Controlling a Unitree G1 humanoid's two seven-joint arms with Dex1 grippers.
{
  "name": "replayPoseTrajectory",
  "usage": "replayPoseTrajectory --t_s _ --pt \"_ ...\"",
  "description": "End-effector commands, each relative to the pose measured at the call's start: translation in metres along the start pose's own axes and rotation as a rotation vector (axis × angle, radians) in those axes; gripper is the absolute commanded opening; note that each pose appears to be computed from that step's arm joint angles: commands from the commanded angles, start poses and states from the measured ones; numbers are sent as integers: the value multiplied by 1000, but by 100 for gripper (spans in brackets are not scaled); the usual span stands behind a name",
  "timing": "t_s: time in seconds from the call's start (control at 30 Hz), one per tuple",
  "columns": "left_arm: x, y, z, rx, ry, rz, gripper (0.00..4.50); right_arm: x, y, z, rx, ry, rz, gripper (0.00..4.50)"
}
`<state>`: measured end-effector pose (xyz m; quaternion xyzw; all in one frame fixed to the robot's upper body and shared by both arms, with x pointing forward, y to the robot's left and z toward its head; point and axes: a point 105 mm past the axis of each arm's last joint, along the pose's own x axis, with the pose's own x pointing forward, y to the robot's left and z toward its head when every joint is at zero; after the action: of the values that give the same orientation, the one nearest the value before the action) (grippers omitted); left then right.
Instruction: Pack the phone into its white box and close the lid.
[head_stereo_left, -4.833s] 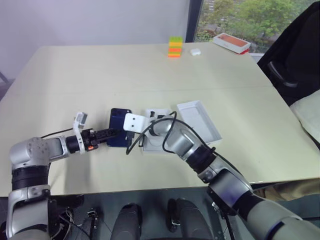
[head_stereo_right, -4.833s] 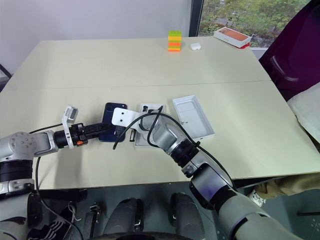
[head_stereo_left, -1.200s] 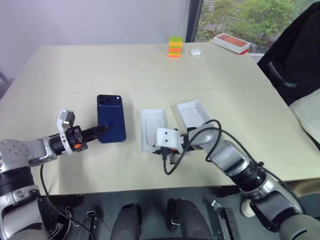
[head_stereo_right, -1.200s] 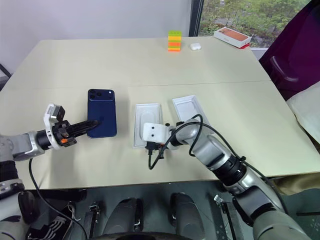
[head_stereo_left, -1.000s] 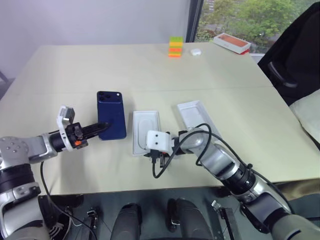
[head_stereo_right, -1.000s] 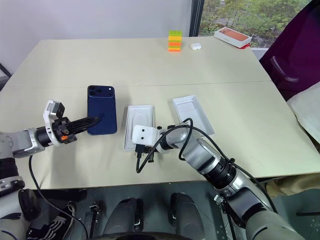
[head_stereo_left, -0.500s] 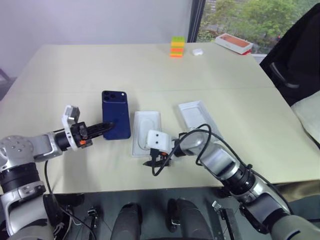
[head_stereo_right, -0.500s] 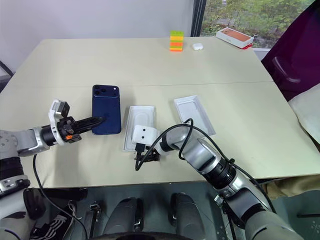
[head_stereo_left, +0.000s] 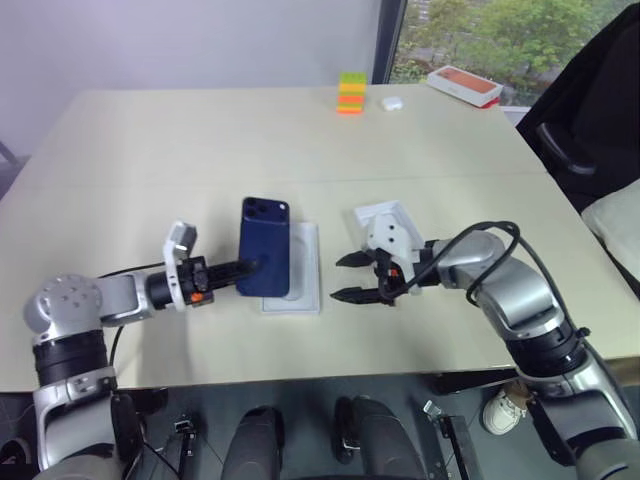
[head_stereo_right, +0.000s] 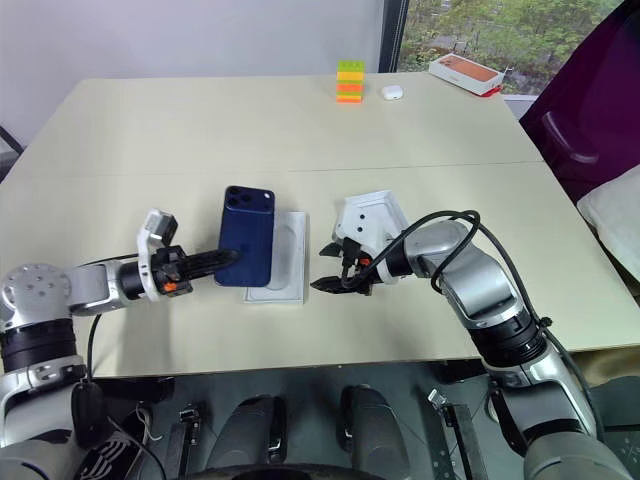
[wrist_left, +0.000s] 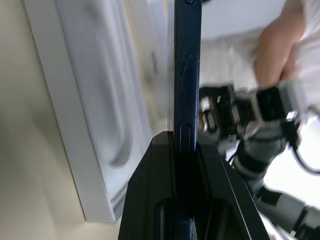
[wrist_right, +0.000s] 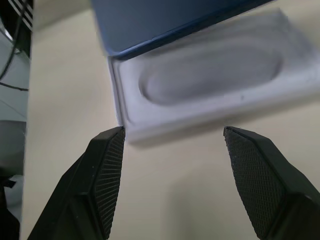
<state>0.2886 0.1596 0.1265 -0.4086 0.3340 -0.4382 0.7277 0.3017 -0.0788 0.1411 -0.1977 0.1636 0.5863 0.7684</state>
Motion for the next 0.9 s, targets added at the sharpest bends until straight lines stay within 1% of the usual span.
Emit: replayPoseTrajectory --t_s 0.03,0.47,0.53,0.57,0.7,0.9 --pt "6 -9 5 35 -6 -32 12 2 1 5 -29 -19 -7 328" --pt "15 -2 9 30 -47 -5 12 6 -8 4 -49 -17 -68 328" --pt "16 -2 7 24 -32 -8 103 6 -9 4 -52 -16 -70 333" --pt "16 -2 6 22 -26 -10 139 6 -9 3 -52 -15 -71 333" --pt "17 -6 9 24 -29 -19 337 8 -10 5 -56 -17 -77 333" --pt "16 -17 15 78 -9 -18 337 11 -12 8 -55 -28 -78 333"
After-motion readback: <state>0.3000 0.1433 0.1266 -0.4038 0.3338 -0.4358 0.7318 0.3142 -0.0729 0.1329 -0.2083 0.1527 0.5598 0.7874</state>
